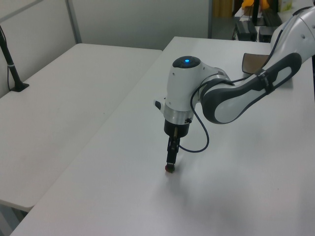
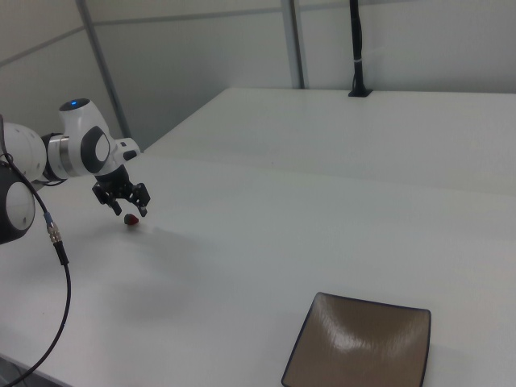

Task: Strawberries on a ceramic plate
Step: 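Lower the gripper around the strawberry and close on it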

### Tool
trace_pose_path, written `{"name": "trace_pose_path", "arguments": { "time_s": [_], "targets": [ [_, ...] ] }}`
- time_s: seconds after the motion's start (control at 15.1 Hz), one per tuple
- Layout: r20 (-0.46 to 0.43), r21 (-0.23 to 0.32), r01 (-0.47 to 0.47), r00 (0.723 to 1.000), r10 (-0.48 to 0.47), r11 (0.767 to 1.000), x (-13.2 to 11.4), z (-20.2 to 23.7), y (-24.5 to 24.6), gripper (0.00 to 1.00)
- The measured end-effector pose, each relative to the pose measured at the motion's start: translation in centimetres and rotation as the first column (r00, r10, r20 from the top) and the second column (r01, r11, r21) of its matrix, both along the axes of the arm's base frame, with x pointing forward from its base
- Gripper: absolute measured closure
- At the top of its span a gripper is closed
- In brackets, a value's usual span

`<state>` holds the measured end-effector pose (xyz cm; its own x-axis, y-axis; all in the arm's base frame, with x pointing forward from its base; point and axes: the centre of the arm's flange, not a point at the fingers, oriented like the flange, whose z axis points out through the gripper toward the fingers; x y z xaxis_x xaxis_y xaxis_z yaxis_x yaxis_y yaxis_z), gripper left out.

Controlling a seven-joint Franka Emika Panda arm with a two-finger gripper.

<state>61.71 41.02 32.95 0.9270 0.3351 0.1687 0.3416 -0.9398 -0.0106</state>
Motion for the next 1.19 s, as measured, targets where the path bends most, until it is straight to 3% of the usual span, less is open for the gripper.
{"name": "trace_pose_path", "arguments": {
  "time_s": [1.12, 1.19],
  "targets": [
    [-0.006, -0.014, -0.081, 0.997, 0.081, 0.997, -0.4, -1.5, 0.3, 0.34],
    [-0.007, -0.014, -0.082, 0.997, 0.082, 0.997, -0.4, -1.6, 0.3, 0.39]
  ]
}}
